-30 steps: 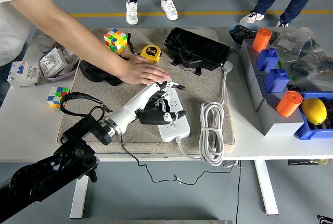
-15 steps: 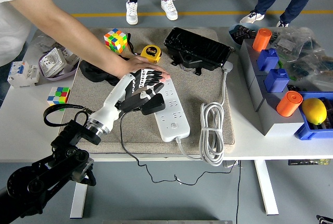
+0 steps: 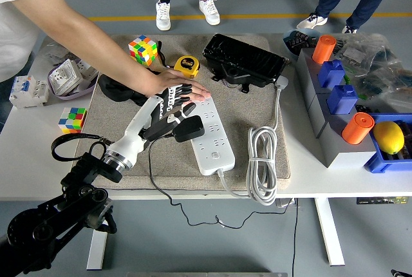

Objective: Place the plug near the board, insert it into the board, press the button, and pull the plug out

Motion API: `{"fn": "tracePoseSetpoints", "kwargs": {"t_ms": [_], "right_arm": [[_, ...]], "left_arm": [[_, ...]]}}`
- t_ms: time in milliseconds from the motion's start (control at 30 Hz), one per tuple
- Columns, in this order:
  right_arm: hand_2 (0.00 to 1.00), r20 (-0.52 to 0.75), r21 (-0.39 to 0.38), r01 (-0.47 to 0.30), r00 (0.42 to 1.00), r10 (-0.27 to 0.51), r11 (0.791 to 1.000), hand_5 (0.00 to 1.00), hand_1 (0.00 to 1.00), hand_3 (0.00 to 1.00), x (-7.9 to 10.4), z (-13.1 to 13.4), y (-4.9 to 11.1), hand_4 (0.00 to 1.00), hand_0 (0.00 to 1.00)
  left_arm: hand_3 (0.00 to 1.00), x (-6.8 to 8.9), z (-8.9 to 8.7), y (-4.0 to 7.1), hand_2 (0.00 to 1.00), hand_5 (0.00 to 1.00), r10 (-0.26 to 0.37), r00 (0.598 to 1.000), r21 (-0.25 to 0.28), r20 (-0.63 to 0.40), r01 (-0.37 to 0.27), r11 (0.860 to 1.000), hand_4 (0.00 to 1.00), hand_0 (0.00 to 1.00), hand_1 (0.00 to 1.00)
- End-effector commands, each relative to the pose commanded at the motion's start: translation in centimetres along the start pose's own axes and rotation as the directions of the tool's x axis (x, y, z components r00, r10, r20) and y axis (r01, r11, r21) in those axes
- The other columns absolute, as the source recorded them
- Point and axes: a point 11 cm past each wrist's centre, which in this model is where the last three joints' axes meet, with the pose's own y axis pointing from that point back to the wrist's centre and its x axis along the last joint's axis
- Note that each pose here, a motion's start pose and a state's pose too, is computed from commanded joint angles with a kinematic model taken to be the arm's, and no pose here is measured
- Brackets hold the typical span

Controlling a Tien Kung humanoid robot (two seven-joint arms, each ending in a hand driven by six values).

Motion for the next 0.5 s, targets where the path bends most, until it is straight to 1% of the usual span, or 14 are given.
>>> {"fn": "tracePoseSetpoints", "kwargs": {"t_ms": [167, 200, 367, 400, 500], "right_arm": [[0.544, 0.003, 0.002, -0.001, 1.000, 0.001, 1.000, 0.252, 0.589, 0.546, 0.0, -0.1, 0.0, 0.784, 0.603], [0.544, 0.003, 0.002, -0.002, 1.000, 0.002, 1.000, 0.252, 0.590, 0.546, 0.0, -0.1, 0.0, 0.783, 0.603], [0.544, 0.002, 0.001, -0.003, 1.000, 0.003, 1.000, 0.252, 0.590, 0.546, 0.1, 0.0, 0.0, 0.783, 0.603], [0.544, 0.002, 0.002, -0.003, 1.000, 0.003, 1.000, 0.253, 0.589, 0.546, 0.1, 0.0, 0.0, 0.784, 0.601], [0.544, 0.002, 0.001, -0.002, 1.000, 0.002, 1.000, 0.253, 0.589, 0.546, 0.1, 0.0, 0.0, 0.784, 0.601]], "left_arm": [[0.866, 0.1, 0.5, -0.1, 0.868, 0.723, -0.006, 1.000, -0.007, 0.002, 0.006, 1.000, 0.941, 0.862, 0.835], [0.843, 0.1, 0.6, -0.1, 0.617, 0.722, -0.006, 1.000, -0.009, 0.002, 0.006, 1.000, 0.941, 0.474, 0.649], [0.843, -0.1, 1.7, -0.2, 0.617, 0.722, -0.034, 0.998, -0.025, 0.044, 0.036, 0.999, 0.941, 0.474, 0.649], [0.829, -0.3, 2.2, -0.3, 0.325, 0.504, -0.055, 0.996, -0.027, 0.067, 0.057, 0.998, 0.879, 0.272, 0.332], [0.829, -0.8, 3.1, -0.4, 0.325, 0.504, -0.101, 0.986, -0.022, 0.132, 0.105, 0.994, 0.879, 0.272, 0.332]]}}
